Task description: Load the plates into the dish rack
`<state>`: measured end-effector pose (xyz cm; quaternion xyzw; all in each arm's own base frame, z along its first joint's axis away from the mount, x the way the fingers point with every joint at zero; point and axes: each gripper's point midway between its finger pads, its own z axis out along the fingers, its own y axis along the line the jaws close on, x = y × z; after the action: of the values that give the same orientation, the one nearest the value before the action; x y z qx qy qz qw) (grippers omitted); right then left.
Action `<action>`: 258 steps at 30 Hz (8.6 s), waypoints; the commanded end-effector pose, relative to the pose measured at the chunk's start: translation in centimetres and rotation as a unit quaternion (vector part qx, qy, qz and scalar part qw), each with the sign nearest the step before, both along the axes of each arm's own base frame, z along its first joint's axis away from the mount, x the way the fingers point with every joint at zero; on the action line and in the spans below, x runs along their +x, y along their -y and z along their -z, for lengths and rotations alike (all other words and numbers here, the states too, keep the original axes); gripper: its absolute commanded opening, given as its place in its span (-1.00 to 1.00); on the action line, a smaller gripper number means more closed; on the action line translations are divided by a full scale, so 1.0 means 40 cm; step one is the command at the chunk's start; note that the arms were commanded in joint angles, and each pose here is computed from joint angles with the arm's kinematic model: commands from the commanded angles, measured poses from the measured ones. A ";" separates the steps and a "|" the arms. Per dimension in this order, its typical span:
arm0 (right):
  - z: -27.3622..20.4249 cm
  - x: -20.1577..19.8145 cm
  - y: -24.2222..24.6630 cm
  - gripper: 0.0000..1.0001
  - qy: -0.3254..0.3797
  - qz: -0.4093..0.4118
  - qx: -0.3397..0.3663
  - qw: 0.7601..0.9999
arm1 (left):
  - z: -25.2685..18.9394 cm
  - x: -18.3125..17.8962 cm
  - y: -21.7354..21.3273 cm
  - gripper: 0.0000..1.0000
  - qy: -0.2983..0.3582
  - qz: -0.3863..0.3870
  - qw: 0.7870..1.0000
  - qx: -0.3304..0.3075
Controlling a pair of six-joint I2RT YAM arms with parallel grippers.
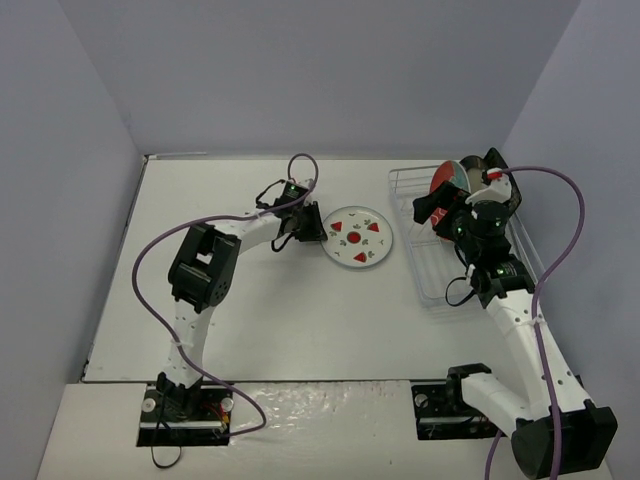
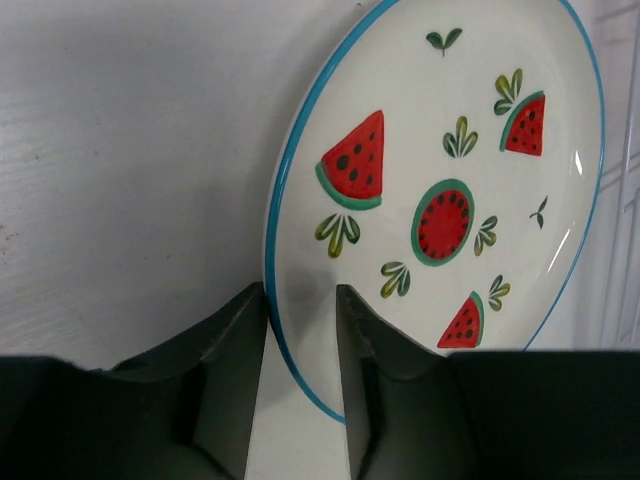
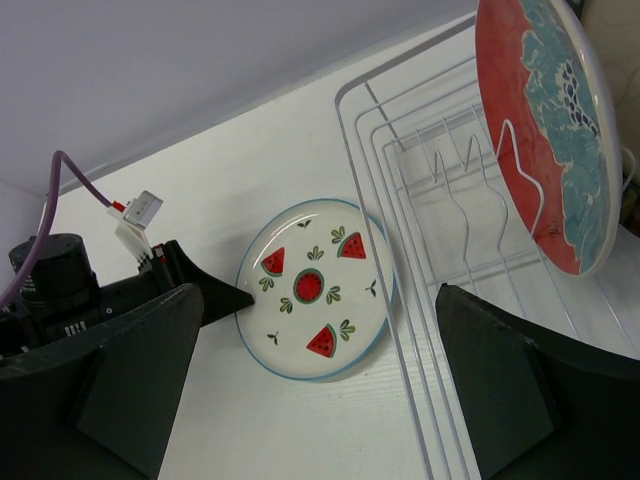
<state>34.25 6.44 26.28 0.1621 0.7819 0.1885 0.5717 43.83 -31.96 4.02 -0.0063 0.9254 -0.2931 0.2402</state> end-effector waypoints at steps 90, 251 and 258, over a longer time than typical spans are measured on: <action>0.286 0.025 -0.483 0.32 -0.042 -0.016 0.388 0.921 | -0.563 -0.208 -0.200 -1.00 0.116 -0.127 0.940 -0.295; -0.152 -0.020 0.204 1.00 -0.027 0.242 -0.075 0.967 | -0.449 -0.328 -0.841 0.94 0.157 -0.385 0.907 0.068; 0.036 -0.171 0.265 1.00 -0.082 0.313 -0.058 0.944 | -0.426 -0.337 -0.862 0.94 0.156 -0.395 0.900 0.095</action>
<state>30.49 -2.02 26.90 0.2973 0.7797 -0.0412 0.5496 30.12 1.48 20.17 -0.3069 0.8302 -0.1094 0.4524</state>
